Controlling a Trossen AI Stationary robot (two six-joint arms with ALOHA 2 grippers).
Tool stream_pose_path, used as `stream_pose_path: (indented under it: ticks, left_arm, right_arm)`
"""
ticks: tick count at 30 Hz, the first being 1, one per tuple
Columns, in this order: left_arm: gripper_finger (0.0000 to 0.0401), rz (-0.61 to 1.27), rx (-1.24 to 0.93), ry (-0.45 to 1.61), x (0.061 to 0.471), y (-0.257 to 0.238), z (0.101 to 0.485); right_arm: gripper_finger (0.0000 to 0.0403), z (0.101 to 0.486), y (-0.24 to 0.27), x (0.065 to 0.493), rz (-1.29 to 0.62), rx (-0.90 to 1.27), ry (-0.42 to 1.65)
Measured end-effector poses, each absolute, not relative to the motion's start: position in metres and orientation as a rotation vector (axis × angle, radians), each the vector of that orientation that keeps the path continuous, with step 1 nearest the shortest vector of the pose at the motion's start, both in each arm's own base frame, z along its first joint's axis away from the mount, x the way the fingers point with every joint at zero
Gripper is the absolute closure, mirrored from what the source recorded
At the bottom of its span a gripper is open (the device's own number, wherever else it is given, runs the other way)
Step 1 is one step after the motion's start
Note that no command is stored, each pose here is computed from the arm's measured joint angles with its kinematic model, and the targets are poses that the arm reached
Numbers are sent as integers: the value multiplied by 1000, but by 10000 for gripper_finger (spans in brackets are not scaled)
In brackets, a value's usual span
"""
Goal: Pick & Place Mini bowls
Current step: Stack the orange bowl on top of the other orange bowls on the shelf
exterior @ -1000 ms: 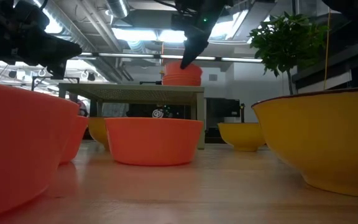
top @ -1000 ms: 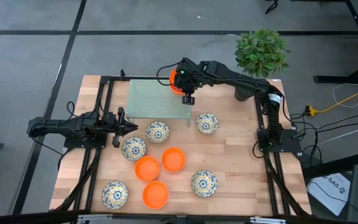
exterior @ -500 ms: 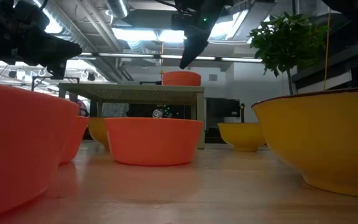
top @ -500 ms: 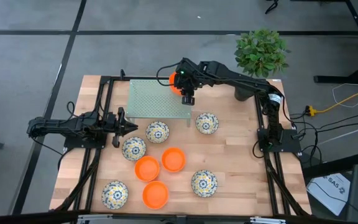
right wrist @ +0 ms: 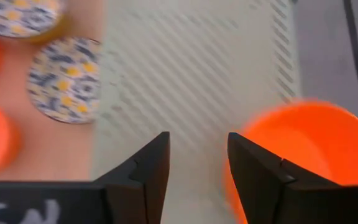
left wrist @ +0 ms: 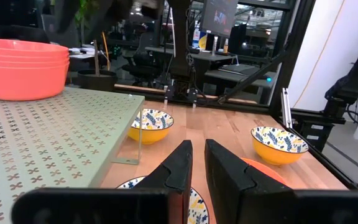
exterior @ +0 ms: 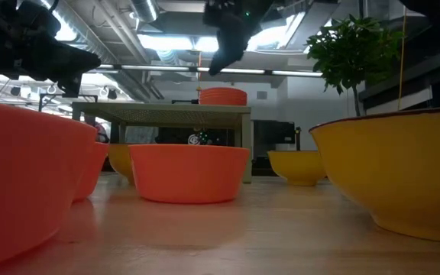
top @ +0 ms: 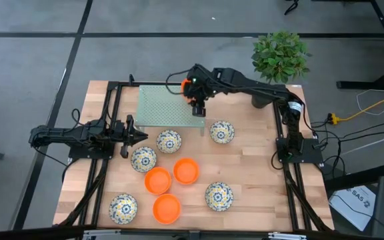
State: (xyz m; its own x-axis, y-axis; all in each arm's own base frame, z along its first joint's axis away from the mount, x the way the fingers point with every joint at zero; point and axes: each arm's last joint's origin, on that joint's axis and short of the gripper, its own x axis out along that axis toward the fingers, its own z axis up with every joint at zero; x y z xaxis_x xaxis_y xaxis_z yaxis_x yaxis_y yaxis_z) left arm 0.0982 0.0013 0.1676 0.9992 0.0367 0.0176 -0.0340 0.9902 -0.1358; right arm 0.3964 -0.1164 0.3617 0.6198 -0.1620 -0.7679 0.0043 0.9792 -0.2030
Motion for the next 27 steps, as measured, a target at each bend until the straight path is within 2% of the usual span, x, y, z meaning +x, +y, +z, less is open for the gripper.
stream_pose_path:
  ticks: [13,27]
  left_arm:
    - [363,35,-136,-20,98,1,168]
    - [363,35,-136,-20,98,1,168]
  right_arm:
    - [246,372,4,411,177,-319,837]
    - [246,327,118,399,370,-296,917]
